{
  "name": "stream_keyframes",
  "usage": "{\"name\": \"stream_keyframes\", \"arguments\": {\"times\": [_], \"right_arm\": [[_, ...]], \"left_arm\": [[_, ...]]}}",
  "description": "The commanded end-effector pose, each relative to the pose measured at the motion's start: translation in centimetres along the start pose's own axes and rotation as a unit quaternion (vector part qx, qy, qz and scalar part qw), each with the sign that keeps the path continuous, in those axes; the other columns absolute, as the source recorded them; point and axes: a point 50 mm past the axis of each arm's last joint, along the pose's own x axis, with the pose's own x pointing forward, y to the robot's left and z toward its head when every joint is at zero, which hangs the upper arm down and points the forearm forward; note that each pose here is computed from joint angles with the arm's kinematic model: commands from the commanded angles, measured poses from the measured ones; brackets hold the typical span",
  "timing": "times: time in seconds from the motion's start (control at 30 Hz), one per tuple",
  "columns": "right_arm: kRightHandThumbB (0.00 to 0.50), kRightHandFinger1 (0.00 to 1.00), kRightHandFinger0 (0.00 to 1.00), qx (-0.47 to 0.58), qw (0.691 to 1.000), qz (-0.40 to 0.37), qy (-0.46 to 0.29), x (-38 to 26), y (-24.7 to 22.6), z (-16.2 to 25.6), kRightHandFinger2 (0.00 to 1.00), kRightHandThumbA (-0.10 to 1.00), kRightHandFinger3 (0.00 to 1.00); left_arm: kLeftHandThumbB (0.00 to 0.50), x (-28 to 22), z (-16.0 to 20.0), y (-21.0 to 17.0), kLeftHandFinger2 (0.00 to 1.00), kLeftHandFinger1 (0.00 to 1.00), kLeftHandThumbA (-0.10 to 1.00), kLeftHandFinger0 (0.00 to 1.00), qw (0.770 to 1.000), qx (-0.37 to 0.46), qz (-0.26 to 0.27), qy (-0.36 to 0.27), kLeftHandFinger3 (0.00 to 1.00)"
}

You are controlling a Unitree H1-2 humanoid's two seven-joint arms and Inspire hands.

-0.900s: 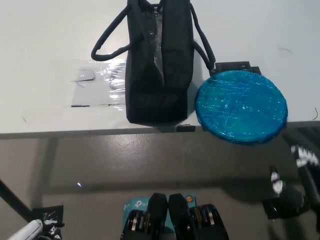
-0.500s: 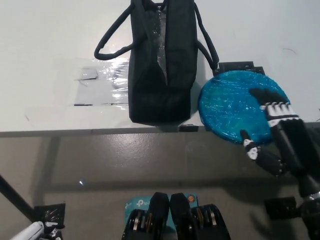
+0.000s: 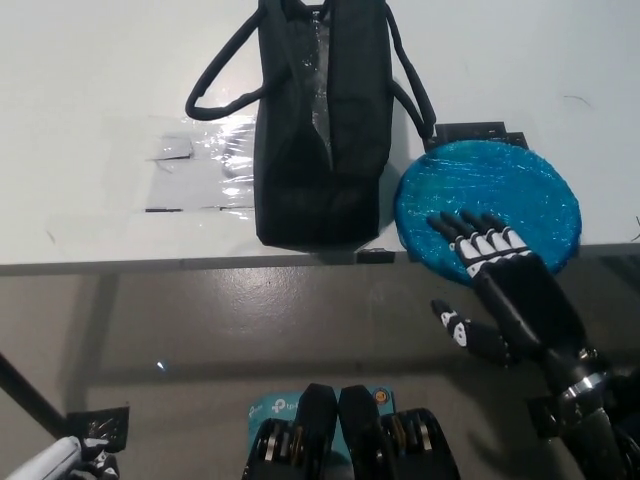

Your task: The robot uses its right hand to pick up a stack of plates kept in the middle of the desk and put it inside a bag kept next to it

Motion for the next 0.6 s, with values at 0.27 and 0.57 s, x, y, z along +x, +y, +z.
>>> {"name": "stream_keyframes", "arguments": {"times": [0.27,0.57], "right_arm": [[0.5,1.0,1.0,-0.05,0.994,0.008,0.1,2.2,-1.4,-4.0,1.0,0.63,1.0],[0.5,1.0,1.0,-0.031,0.991,0.017,0.132,1.6,1.7,-5.3,1.0,0.57,1.0]], "left_arm": [[0.0,-0.2,0.6,0.9,0.88,0.75,0.45,0.76,1.0,0.012,0.002,0.0,1.0],[0.0,-0.1,0.8,1.1,0.88,0.76,0.41,0.76,1.0,0.015,0.001,-0.001,1.0]]}}
